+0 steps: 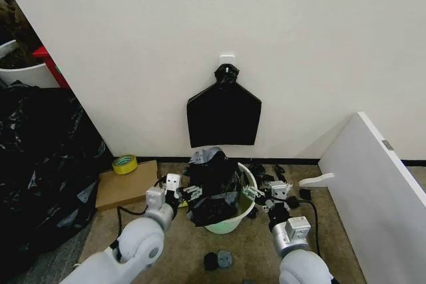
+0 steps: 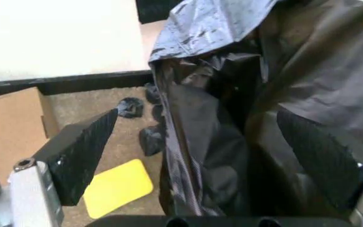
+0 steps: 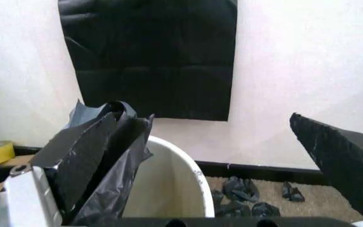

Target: Place the garbage bag over the trash bin.

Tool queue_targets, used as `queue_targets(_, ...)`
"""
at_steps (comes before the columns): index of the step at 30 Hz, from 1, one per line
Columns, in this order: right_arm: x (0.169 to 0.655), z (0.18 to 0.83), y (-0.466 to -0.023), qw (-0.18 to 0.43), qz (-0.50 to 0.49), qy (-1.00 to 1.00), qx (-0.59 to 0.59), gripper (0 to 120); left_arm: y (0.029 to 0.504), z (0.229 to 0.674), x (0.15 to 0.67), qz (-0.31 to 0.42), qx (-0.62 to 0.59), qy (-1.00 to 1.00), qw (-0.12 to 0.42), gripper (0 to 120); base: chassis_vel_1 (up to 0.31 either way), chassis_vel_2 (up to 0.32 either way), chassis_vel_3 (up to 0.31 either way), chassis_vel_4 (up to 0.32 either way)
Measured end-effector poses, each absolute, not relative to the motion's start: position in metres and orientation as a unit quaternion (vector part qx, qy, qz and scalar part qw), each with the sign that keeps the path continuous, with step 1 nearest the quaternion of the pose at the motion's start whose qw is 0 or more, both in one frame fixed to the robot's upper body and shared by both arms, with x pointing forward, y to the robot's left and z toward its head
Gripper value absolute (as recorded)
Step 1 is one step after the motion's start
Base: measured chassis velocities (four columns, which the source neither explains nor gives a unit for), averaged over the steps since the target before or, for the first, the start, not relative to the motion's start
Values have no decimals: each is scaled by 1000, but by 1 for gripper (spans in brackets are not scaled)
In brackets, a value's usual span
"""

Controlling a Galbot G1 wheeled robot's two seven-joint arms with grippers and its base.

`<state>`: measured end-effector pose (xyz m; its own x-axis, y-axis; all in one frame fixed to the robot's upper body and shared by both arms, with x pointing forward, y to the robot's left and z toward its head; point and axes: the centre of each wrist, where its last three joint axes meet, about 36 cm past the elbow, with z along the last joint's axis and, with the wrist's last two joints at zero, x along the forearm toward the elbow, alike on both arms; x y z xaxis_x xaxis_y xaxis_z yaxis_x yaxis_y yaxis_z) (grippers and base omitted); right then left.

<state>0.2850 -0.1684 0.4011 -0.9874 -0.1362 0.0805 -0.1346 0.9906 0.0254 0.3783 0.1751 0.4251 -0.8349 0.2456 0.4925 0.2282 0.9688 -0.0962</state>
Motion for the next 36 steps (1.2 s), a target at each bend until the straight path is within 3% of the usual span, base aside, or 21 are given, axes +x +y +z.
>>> queue_targets(14,279,404,-170,46,-10,-997,63,100,145,412,416,2,-88,-937,339,97,0,0,0,0)
queue_targets(18,278,405,-170,47,-11,-997,63,100,137,410,427,14,-74,-927,367,86,0,0,0,0)
queue_targets(22,278,406,-169,49,-14,-997,64,100,126,403,434,7,-71,-915,396,67,0,0,0,0)
queue_targets(30,277,406,-168,51,-14,-997,62,100,119,404,443,10,-66,-910,409,42,0,0,0,0)
queue_targets(36,277,406,-170,50,-11,-997,62,100,121,405,446,19,-54,-911,407,15,0,0,0,0)
